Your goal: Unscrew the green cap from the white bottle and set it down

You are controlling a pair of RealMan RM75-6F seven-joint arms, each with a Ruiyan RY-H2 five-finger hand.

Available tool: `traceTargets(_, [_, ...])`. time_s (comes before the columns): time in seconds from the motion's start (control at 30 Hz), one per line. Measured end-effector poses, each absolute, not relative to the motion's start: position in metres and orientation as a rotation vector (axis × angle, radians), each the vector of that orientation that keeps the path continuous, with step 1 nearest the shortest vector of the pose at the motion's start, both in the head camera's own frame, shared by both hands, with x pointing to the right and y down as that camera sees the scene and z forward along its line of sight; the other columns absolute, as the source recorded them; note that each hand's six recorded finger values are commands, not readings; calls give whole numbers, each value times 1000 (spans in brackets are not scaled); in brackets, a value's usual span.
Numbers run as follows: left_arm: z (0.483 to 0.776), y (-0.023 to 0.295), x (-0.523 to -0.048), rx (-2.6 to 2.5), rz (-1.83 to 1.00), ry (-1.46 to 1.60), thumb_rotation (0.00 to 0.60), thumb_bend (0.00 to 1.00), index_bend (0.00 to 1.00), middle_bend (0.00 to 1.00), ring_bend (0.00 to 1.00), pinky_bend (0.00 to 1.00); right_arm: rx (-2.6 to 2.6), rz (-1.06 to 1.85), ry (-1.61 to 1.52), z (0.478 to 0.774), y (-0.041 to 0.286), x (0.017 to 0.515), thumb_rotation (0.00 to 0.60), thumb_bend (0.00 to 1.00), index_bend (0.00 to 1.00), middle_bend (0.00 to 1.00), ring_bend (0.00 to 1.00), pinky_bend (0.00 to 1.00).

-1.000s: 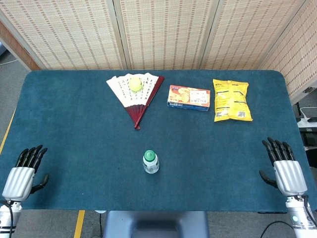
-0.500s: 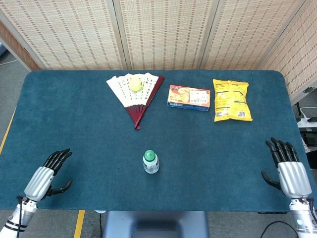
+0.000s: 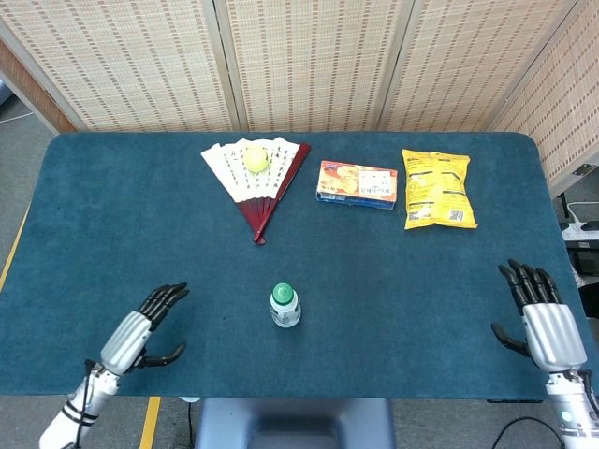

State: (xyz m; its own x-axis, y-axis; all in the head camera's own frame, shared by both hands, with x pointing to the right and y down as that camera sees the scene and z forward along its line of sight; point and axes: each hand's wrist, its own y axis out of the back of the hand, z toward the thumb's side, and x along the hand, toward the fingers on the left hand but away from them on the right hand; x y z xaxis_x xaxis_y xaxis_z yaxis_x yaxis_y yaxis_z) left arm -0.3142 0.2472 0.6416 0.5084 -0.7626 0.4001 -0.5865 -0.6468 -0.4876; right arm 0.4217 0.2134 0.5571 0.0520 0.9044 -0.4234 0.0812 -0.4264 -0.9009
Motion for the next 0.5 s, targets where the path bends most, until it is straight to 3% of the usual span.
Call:
traceTargets(0.2, [669, 241, -249, -2813, -661, 1238, 600, 367, 0, 0, 0, 23, -1615, 1457, -1015, 557, 213, 423, 600, 174, 0, 0, 0, 0])
traceTargets(0.5, [692, 235, -201, -3123, -634, 1206, 600, 346, 0, 0, 0, 24, -1643, 1475, -1013, 562, 212, 424, 600, 174, 0, 0, 0, 0])
